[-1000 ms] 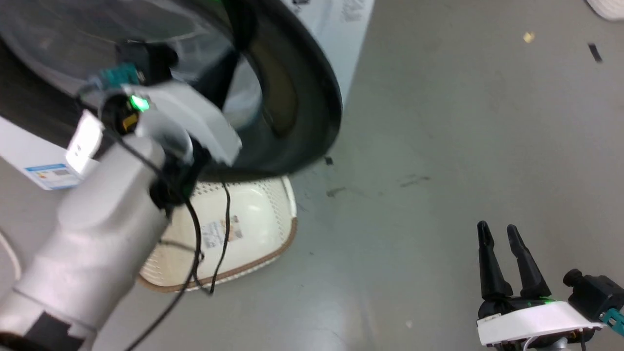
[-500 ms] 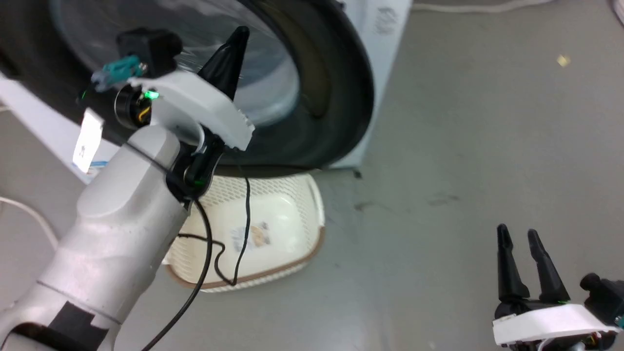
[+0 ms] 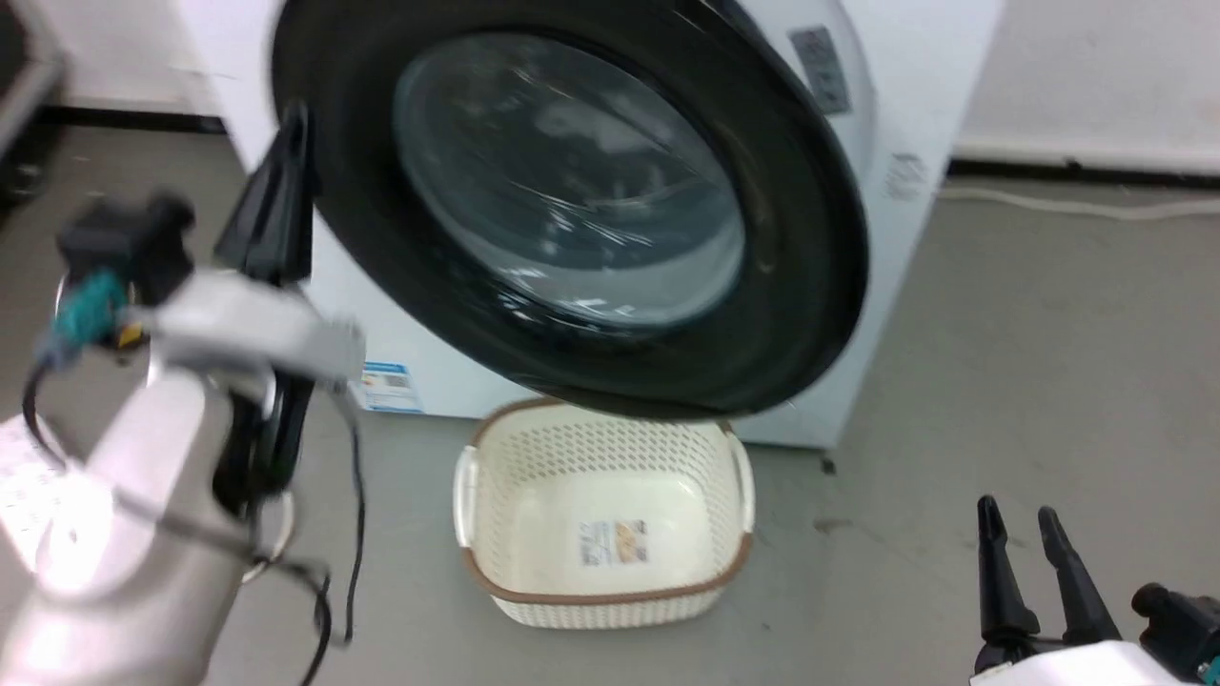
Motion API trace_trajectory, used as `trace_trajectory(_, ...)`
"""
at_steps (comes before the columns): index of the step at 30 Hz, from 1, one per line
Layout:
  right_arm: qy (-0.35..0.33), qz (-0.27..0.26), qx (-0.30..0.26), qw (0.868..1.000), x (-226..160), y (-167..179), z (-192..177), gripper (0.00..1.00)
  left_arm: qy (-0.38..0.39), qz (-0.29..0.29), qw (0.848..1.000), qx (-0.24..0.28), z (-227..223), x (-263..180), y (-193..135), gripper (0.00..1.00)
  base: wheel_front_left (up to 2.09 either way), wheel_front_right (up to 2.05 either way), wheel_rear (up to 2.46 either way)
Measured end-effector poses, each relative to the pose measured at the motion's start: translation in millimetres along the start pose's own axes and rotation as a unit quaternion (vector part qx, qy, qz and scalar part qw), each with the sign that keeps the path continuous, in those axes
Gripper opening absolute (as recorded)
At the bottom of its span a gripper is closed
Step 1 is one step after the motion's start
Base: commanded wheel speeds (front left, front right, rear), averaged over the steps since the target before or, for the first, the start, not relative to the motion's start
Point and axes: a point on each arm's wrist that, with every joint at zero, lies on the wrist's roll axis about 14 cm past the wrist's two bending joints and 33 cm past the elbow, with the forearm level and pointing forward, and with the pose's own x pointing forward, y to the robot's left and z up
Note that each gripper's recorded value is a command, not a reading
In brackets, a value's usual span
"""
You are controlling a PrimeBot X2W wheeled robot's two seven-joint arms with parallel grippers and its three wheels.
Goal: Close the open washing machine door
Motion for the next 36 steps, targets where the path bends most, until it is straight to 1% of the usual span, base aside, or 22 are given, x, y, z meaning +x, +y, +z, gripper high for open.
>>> trace_trajectory(4, 0.004, 0.021, 0.003, 1.000, 1, 14, -3, 1.00, -0.002, 0.022, 0.999, 0.034, 9, -39, 19, 0.00, 0.00, 0.00, 0.00)
trace_trajectory(8, 0.001, 0.036, 0.007, 0.999, 2, 23, -1, 1.00, 0.013, 0.050, 0.998, 0.044, 4, -75, 36, 0.00, 0.00, 0.00, 0.00)
trace_trajectory(10, 0.000, 0.040, 0.008, 0.999, 2, 26, -1, 1.00, 0.031, 0.068, 0.997, 0.036, -6, -93, 44, 0.00, 0.00, 0.00, 0.00)
trace_trajectory(11, 0.002, 0.040, 0.011, 0.999, 0, 26, -2, 1.00, 0.057, 0.078, 0.995, 0.026, -21, -113, 46, 0.00, 0.00, 0.00, 0.00)
trace_trajectory(12, 0.002, 0.040, 0.011, 0.999, 0, 26, -2, 1.00, 0.057, 0.078, 0.995, 0.026, -21, -113, 46, 0.00, 0.00, 0.00, 0.00)
trace_trajectory(14, 0.007, 0.041, 0.011, 0.999, -2, 26, -5, 1.00, 0.091, 0.082, 0.992, 0.018, -38, -132, 46, 0.00, 0.00, 0.00, 0.00)
trace_trajectory(15, 0.009, 0.041, 0.011, 0.999, -3, 27, -6, 1.00, 0.104, 0.087, 0.991, 0.008, -45, -140, 46, 0.00, 0.00, 0.00, 0.00)
trace_trajectory(16, 0.012, 0.042, 0.011, 0.999, -3, 28, -8, 1.00, 0.138, 0.103, 0.985, -0.016, -61, -156, 48, 0.00, 0.00, 0.00, 0.00)
trace_trajectory(17, 0.012, 0.042, 0.011, 0.999, -3, 28, -8, 1.00, 0.138, 0.103, 0.985, -0.016, -61, -156, 48, 0.00, 0.00, 0.00, 0.00)
trace_trajectory(18, 0.012, 0.043, 0.011, 0.999, -4, 28, -8, 1.00, 0.151, 0.116, 0.981, -0.031, -68, -168, 49, 0.00, 0.00, 0.00, 0.00)
trace_trajectory(24, 0.021, 0.044, 0.008, 0.999, -8, 28, -14, 1.00, 0.181, 0.131, 0.974, -0.041, -82, -190, 48, 0.00, 0.00, 0.00, 0.00)
trace_trajectory(26, 0.024, 0.044, -0.004, 0.999, -11, 27, -15, 1.00, 0.199, 0.131, 0.970, -0.044, -90, -202, 45, 0.00, 0.00, 0.00, 0.00)
trace_trajectory(29, 0.027, 0.046, -0.014, 0.998, -12, 27, -17, 1.00, 0.207, 0.136, 0.968, -0.048, -93, -208, 45, 0.00, 0.00, 0.00, 0.00)
trace_trajectory(30, 0.031, 0.048, -0.029, 0.998, -13, 27, -19, 1.00, 0.208, 0.137, 0.967, -0.049, -94, -210, 45, 0.24, 0.00, 0.00, 0.00)
trace_trajectory(31, 0.033, 0.049, -0.035, 0.998, -14, 26, -20, 1.00, 0.205, 0.139, 0.968, -0.047, -93, -210, 46, 0.70, 0.00, 0.00, 0.00)
trace_trajectory(32, 0.035, 0.049, -0.039, 0.997, -15, 26, -21, 1.00, 0.203, 0.140, 0.968, -0.047, -92, -209, 46, 1.00, 0.00, 0.00, 0.00)
trace_trajectory(36, 0.037, 0.050, -0.067, 0.996, -15, 23, -20, 1.00, 0.200, 0.143, 0.968, -0.044, -92, -209, 46, 1.00, 0.00, 0.00, 0.00)
